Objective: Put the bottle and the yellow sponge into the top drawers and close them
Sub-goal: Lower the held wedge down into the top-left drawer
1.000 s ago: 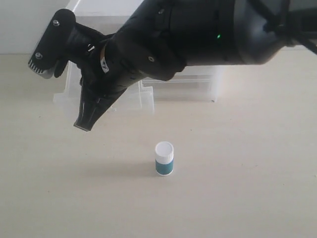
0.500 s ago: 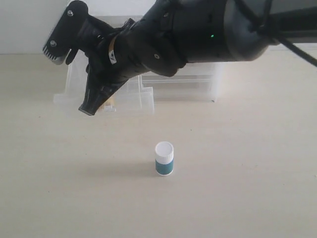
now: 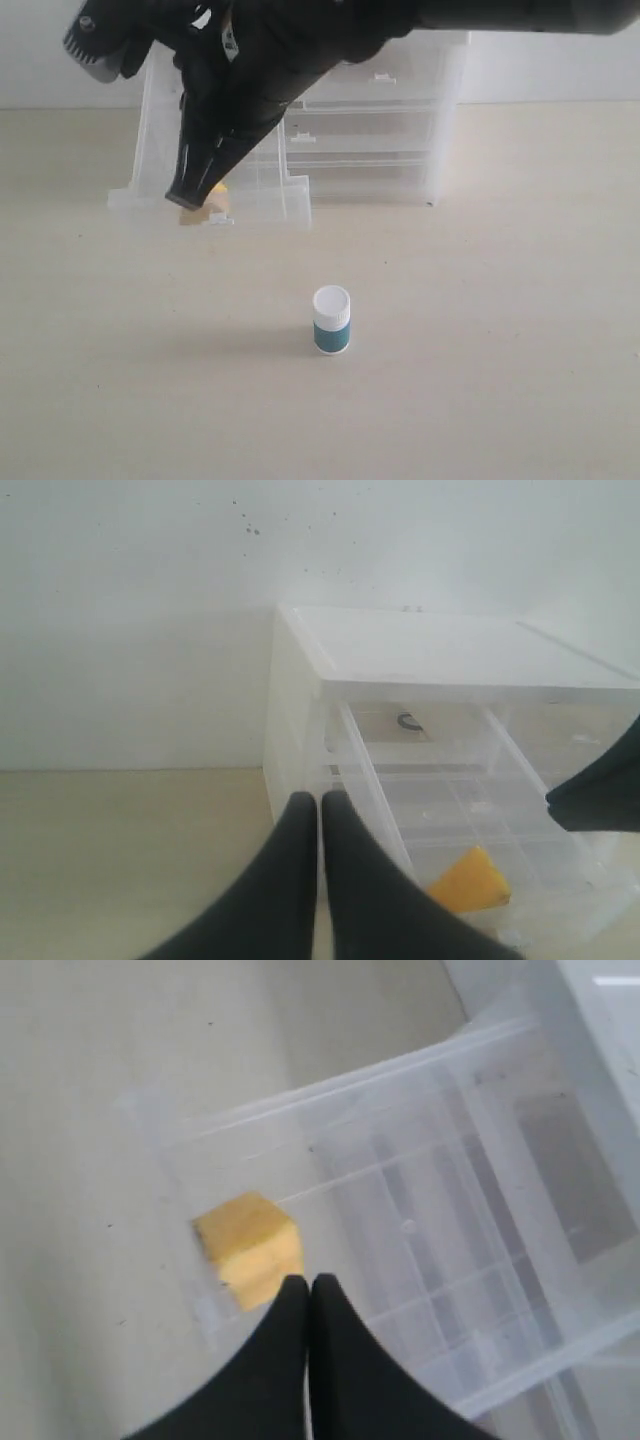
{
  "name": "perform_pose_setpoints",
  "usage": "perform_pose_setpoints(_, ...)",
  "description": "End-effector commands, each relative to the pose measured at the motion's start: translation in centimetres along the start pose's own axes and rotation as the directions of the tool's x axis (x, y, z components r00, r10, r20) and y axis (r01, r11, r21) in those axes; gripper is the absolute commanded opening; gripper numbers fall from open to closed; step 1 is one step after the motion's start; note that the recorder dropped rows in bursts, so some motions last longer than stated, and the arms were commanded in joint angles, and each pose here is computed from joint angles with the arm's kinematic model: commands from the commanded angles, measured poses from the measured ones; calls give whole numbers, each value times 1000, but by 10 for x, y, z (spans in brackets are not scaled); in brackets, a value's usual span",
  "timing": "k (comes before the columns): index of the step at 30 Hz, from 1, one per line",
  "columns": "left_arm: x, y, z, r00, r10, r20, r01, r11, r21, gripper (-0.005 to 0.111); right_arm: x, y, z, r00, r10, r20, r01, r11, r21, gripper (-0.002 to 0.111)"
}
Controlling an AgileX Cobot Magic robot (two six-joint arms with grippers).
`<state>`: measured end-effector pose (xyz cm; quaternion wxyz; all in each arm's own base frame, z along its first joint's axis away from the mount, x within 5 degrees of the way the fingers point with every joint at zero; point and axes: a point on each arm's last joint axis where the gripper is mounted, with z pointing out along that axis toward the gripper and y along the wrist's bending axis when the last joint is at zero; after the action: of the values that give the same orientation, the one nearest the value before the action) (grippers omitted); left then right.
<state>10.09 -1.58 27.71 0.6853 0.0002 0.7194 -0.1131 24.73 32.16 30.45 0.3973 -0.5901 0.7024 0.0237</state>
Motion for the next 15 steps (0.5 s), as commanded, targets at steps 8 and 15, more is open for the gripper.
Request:
perform_pose_setpoints(8, 3, -1, 0, 1000, -16, -3, 16, 1000, 14, 4, 5, 25, 29, 990, -127, -57, 121, 987, -106, 0)
perform_pose_setpoints(15, 3, -1, 0, 1000, -16, -1, 16, 1000, 20, 4, 6, 32, 38, 988, -147, -43, 139, 979, -149, 0)
